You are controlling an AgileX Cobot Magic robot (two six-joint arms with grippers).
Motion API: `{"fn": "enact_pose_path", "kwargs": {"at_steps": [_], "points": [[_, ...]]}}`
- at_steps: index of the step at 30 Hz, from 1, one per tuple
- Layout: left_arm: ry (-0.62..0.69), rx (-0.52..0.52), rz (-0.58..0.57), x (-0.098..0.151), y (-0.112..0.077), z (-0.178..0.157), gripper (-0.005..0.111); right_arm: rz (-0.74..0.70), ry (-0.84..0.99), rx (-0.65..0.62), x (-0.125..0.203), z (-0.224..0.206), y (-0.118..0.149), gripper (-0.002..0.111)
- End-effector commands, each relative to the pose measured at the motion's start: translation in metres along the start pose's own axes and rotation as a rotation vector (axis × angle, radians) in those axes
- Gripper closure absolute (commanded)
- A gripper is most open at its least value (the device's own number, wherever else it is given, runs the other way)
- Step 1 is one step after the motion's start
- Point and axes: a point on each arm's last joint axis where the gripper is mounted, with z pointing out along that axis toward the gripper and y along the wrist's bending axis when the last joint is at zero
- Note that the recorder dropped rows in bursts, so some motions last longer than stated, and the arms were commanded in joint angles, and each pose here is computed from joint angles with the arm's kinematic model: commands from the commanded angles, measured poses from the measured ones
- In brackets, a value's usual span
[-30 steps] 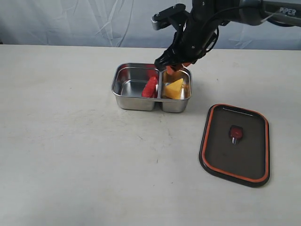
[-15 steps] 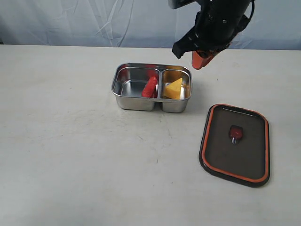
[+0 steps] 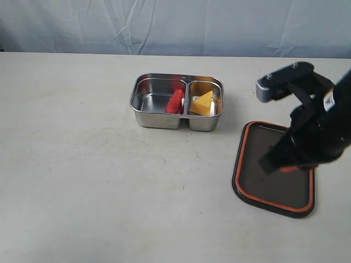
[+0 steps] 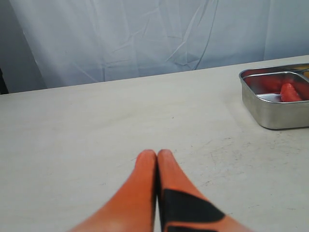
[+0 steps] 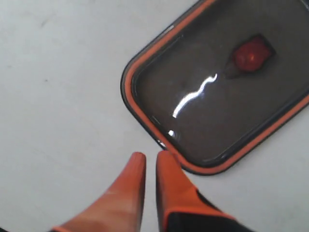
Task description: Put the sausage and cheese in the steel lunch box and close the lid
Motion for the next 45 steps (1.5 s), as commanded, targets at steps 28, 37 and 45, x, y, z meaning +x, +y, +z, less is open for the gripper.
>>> {"fn": "enact_pose_path", "kwargs": {"at_steps": [28,37,45], "points": [[-0.017,0.004,0.0,-0.001,0.0,0.0,0.107,-0.294,0.052,0.131,0.051,0.081,-0.014,0.053],[-0.017,0.004,0.0,-0.001,0.0,0.0,0.107,-0.38,0.07,0.167,0.052,0.081,-0.018,0.053],[-0.017,0.004,0.0,-0.001,0.0,0.0,0.107,-0.38,0.14,0.145,0.055,0.093,-0.018,0.053]]}}
